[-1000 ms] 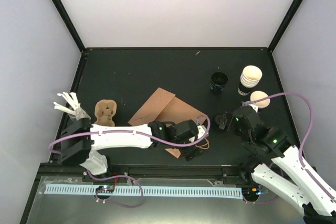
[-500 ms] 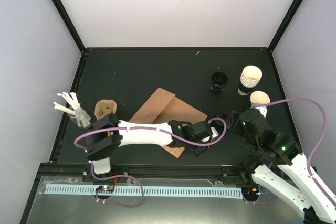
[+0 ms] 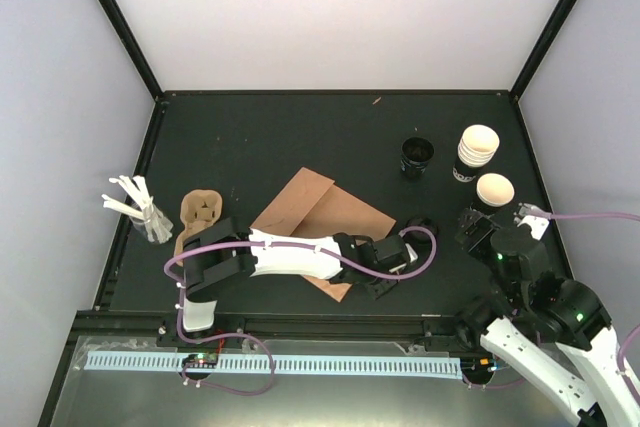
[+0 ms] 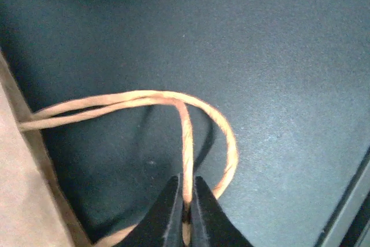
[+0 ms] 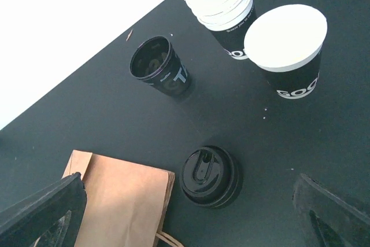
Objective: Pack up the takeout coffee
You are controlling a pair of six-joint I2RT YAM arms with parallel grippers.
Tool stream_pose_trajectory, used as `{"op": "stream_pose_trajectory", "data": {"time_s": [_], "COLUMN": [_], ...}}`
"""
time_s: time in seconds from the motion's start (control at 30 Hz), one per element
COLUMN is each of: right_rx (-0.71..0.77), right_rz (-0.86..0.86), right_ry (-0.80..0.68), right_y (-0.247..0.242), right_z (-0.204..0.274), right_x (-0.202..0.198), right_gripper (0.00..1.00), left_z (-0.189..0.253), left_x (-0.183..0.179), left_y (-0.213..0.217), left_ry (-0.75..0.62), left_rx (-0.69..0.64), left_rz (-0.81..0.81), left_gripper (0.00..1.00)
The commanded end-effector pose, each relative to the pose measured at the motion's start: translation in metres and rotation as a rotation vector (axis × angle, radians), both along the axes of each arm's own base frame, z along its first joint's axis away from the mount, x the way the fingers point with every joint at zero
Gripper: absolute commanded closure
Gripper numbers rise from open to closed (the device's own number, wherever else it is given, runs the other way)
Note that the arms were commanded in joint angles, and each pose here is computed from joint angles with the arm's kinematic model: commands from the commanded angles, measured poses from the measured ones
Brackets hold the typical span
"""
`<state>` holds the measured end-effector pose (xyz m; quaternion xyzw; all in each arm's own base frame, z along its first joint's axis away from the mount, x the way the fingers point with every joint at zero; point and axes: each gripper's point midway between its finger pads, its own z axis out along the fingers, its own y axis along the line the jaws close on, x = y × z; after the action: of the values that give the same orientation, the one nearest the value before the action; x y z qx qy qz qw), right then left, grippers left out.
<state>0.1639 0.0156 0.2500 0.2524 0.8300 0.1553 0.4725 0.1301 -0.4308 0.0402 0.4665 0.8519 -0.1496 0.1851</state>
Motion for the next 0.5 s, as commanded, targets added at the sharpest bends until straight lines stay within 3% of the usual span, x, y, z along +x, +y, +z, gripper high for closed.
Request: {"op": "stream_pose_trajectory", "data": {"time_s": [0.0, 0.27, 0.47], "right_rx": [-0.024, -0.005, 0.065], "right_rz": [0.012, 0.312, 0.577], "right_ry": [0.003, 0.007, -0.077], "right_y": [0.004, 0.065, 0.119], "right_z": [-0.003, -0.011, 0.001], "right_x": [0.005, 0.017, 0.019], "right_gripper": [0.0, 0.0, 0.02], "left_z": [0.023, 0.103, 0.166], "left_x": [0.013, 0.029, 0.041], "left_y": [-0.016, 0.014, 0.044], "left_ry": [-0.061, -0.182, -0.261], "left_rx": [-0.065, -0.153, -0.22], "left_rz": [0.044, 0.132, 0.173], "left_gripper": [0.98, 0.98, 0.98]}}
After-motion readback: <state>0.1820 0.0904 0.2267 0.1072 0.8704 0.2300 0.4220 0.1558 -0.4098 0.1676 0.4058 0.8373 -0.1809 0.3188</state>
